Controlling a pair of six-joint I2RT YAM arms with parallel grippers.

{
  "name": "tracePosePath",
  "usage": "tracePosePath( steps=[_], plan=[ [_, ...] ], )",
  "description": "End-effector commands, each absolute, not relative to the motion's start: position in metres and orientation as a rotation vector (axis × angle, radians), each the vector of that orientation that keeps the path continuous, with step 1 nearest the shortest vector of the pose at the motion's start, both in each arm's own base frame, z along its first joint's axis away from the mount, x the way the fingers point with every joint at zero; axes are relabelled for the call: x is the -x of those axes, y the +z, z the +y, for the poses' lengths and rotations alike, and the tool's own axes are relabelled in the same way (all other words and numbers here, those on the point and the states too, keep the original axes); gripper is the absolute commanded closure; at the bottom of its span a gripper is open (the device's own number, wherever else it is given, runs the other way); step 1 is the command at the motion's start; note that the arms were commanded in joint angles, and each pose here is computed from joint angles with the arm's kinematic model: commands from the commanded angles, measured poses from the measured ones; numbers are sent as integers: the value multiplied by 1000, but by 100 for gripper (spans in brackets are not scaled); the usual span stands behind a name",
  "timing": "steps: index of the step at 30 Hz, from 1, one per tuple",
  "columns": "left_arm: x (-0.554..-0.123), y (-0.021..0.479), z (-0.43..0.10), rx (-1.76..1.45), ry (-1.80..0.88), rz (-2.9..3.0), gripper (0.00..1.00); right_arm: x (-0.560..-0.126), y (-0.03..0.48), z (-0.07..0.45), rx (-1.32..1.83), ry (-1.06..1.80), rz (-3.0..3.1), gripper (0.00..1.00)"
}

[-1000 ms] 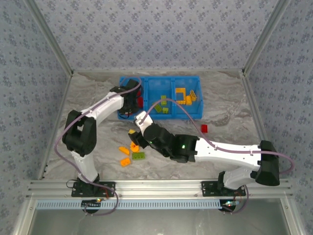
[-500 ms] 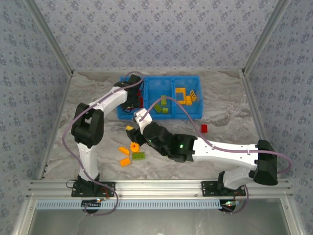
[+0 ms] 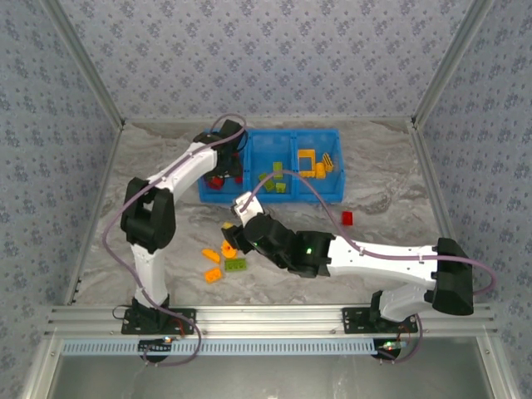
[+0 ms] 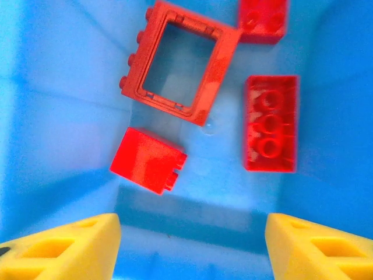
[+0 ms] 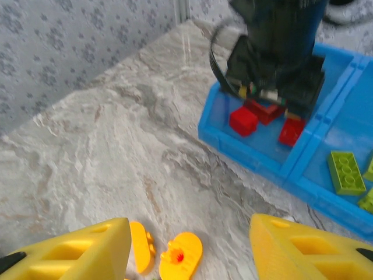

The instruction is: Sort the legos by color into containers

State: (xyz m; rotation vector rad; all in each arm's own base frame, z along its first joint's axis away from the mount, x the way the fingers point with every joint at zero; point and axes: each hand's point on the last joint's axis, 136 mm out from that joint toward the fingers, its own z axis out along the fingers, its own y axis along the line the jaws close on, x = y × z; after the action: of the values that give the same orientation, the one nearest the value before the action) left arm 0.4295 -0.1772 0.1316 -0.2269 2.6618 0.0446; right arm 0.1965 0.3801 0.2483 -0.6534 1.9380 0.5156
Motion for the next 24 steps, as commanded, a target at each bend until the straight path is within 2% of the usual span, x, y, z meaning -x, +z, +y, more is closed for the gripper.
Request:
tracePosePath(
  steps=[1, 5, 9, 15, 18, 24],
  plan=[
    [-403, 204, -174, 278, -67, 2538, 38, -194, 223, 369, 624, 504, 2050, 44],
    [-361, 252, -153, 363, -190, 2406, 43, -193, 184, 378, 573, 468, 2231, 47],
    [-298, 279, -128, 340, -288, 2326, 41, -192, 150, 402, 521, 426, 2410, 45],
    [-200, 286, -116, 128, -575, 2322, 29, -195, 113, 428, 436, 446, 2592, 42],
    [-163, 281, -118, 48, -708, 2356, 28, -198, 97, 433, 404, 402, 2660, 40],
    [-137, 270, -112, 67, -785, 2362, 29, -205, 71, 424, 309, 283, 2750, 38]
  ],
)
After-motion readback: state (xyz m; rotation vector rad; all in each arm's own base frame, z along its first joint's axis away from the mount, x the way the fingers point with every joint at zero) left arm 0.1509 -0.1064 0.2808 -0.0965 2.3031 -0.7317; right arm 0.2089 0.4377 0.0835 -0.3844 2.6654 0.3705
